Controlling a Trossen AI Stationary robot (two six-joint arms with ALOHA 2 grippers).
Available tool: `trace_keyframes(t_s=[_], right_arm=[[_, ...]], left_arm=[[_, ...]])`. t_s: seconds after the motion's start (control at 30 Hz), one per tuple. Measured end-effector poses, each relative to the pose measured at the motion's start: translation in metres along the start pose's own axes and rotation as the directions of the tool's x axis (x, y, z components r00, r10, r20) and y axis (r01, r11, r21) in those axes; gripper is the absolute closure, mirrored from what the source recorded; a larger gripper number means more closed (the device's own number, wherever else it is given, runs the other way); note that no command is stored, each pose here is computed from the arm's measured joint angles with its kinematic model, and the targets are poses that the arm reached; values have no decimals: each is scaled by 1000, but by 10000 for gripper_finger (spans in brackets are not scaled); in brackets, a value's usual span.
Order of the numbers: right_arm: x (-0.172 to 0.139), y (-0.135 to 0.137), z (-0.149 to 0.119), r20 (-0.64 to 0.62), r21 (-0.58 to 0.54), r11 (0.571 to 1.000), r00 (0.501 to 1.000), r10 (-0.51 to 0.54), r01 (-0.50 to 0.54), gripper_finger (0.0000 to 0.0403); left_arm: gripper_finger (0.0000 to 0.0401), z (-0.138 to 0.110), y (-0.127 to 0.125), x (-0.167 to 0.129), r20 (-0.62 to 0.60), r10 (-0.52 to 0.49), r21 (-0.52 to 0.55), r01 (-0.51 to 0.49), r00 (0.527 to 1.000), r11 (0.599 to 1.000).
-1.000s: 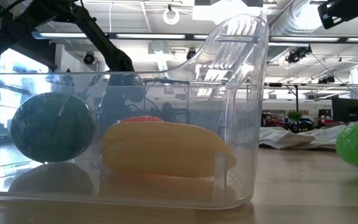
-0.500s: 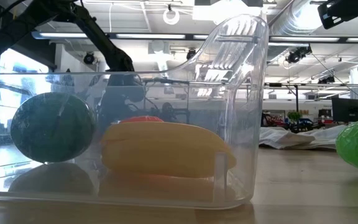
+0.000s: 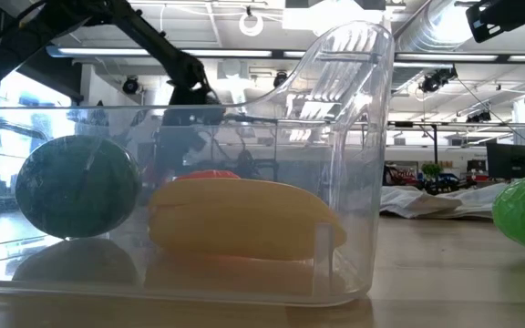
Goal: Pick and placing Produce into tupperware
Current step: Put the apple into the bin
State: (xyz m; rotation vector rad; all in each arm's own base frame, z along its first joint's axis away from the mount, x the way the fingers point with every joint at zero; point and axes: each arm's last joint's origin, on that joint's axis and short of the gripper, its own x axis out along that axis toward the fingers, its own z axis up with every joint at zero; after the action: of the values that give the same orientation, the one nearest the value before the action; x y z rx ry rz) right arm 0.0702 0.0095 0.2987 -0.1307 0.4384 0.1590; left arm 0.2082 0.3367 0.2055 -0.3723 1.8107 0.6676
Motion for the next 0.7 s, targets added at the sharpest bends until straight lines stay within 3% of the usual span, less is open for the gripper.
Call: trace_keyframes(t_s=[0.37, 0.57, 0.7], right_arm=[[0, 0, 0, 0, 0, 1000, 1000, 0, 0, 386], [0, 0, 0, 0, 0, 1000, 1000, 0, 0, 386], [0, 0, 0, 0, 0, 1000, 1000, 0, 0, 386]], left_arm=[[138, 2, -23, -94, 142, 60, 31, -65, 988, 997], [147, 2, -52, -141, 296, 86, 90, -117, 951, 989], [145, 0, -83, -168, 385, 85, 193, -170, 919, 966]])
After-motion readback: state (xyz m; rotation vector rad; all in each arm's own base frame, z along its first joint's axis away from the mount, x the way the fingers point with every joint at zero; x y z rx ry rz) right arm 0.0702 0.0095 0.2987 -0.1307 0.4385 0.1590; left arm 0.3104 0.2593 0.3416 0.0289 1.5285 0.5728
